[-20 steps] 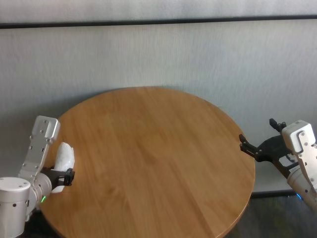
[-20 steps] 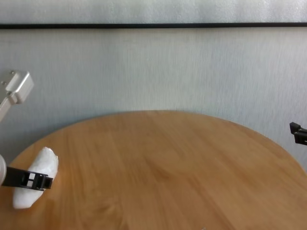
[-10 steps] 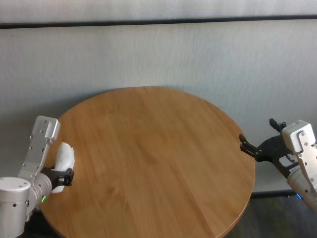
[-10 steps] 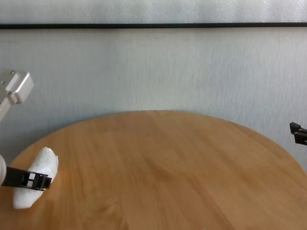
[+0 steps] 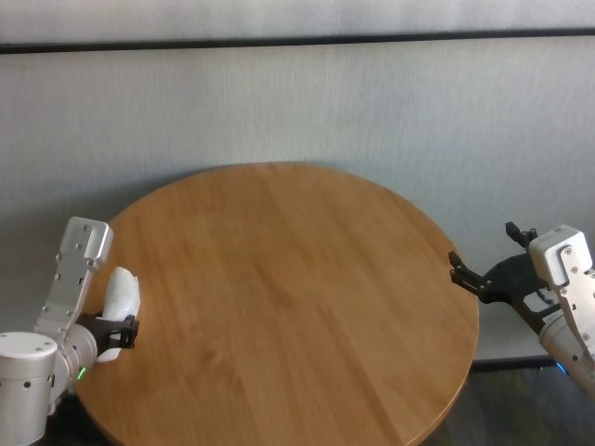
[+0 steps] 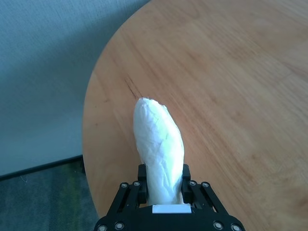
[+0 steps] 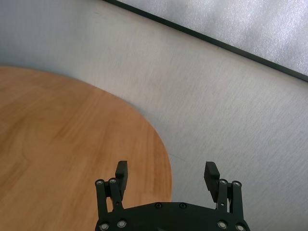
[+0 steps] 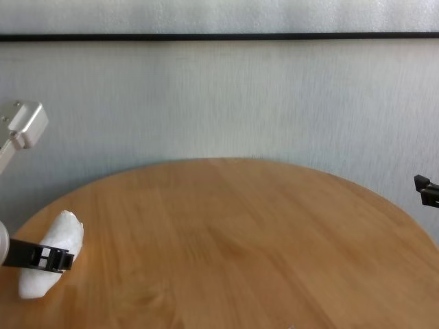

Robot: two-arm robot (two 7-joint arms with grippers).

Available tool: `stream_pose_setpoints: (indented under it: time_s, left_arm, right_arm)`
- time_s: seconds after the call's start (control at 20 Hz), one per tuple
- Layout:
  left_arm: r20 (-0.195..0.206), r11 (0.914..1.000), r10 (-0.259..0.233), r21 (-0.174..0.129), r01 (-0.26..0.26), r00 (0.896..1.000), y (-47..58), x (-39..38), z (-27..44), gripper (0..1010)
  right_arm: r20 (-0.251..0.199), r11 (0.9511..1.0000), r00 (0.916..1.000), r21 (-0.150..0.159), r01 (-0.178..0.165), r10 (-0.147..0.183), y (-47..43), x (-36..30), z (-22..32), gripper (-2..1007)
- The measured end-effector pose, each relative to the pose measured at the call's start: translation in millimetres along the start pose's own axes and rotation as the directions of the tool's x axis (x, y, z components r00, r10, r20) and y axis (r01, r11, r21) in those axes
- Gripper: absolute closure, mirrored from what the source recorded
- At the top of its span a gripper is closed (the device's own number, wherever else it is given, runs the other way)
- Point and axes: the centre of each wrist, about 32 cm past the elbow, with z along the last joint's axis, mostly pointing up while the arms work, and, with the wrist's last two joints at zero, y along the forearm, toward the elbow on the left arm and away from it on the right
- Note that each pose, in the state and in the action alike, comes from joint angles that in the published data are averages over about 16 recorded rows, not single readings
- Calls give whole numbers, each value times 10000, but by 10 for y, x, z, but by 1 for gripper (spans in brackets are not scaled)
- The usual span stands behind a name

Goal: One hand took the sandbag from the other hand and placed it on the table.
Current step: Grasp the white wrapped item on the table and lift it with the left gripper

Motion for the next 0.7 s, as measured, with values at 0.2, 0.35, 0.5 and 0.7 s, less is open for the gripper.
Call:
stream_pose_setpoints:
  time_s: [0.2,0.35,0.5,0.7]
  left_arm:
    - [0,10000,0,0,0,10000,0,0,0,599]
    - [0,10000,0,0,0,10000,0,0,0,599]
    - [0,10000,0,1,0,10000,0,0,0,599]
    - [0,10000,0,1,0,10000,0,0,0,599]
  right_arm:
    - [0,10000,10000,0,0,0,0,0,0,4]
    - [0,10000,10000,0,0,0,0,0,0,4]
    - [0,10000,10000,0,0,0,0,0,0,4]
    - [0,10000,10000,0,0,0,0,0,0,4]
